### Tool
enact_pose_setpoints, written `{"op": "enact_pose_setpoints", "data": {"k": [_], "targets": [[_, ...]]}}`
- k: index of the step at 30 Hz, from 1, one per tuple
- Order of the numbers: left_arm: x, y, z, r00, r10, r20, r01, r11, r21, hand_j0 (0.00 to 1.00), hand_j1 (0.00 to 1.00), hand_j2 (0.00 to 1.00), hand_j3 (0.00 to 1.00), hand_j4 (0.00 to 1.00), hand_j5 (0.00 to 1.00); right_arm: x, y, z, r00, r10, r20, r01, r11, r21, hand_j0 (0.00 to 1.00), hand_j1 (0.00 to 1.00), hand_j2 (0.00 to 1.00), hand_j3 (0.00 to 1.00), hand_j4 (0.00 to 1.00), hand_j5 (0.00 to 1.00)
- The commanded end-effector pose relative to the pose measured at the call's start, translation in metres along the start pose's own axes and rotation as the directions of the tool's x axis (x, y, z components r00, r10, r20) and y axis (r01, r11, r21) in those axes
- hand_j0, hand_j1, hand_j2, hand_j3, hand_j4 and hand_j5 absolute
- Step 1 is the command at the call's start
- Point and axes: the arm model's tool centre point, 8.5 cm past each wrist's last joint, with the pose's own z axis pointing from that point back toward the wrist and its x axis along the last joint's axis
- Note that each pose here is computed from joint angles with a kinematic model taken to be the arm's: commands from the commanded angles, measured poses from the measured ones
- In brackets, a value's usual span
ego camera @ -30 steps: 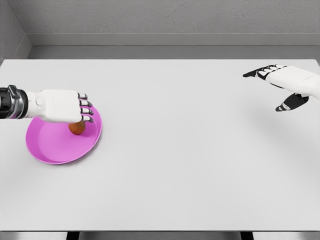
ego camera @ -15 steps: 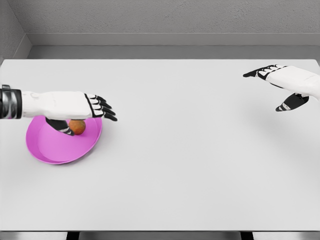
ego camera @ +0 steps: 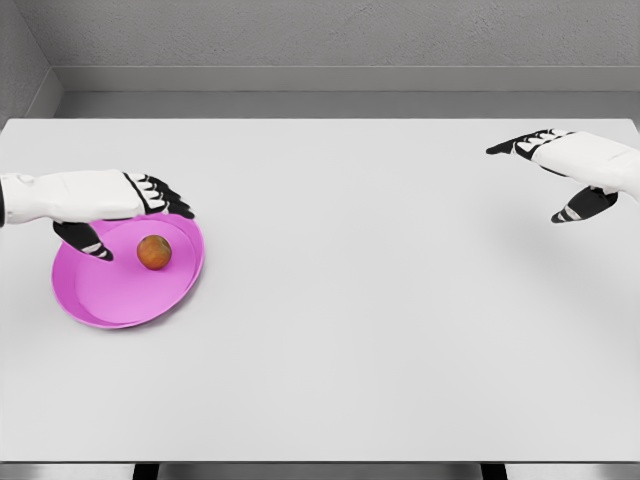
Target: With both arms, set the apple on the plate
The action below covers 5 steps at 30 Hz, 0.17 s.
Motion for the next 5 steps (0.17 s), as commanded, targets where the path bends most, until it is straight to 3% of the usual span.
{"op": "enact_pose_setpoints", "data": {"k": [1, 5], "targets": [[-0.0011, 0.0004, 0.0011, 1.0, 0.006, -0.004, -0.006, 1.0, 0.005, 1.0, 1.0, 1.0, 1.0, 1.0, 1.0, -0.0007, -0.0002, 0.0005, 1.0, -0.001, -0.002, 0.001, 1.0, 0.0, 1.0, 1.0, 1.0, 1.0, 1.0, 1.0], [-0.0012, -0.0007, 0.0013, 1.0, 0.009, -0.004, -0.009, 1.0, 0.002, 1.0, 1.0, 1.0, 1.0, 1.0, 1.0, -0.0007, -0.0002, 0.0005, 1.0, -0.001, -0.002, 0.001, 1.0, 0.0, 1.0, 1.0, 1.0, 1.0, 1.0, 1.0]]}}
